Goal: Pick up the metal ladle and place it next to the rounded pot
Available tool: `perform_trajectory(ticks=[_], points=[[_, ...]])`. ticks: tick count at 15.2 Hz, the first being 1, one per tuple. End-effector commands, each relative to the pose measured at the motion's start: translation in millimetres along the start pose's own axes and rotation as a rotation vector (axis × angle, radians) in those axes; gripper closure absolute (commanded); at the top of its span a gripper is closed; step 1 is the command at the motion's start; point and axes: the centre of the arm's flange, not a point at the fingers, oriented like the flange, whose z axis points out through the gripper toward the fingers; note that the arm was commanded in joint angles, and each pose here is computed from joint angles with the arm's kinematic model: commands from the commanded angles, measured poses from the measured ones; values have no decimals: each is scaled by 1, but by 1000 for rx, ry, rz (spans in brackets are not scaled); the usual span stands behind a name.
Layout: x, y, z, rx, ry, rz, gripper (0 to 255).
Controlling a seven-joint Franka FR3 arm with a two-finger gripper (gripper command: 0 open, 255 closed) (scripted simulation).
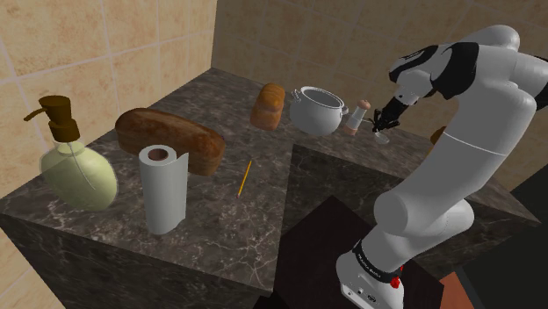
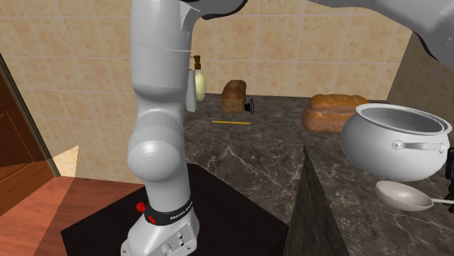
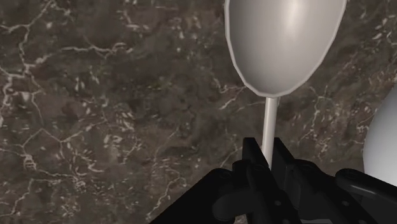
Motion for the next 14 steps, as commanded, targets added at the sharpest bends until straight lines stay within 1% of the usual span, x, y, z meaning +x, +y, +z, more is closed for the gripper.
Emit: perform_trajectory(ticks=[1,14], points=[[-1,1,11,0,0,0,255],[-1,11,78,0,0,0,255]])
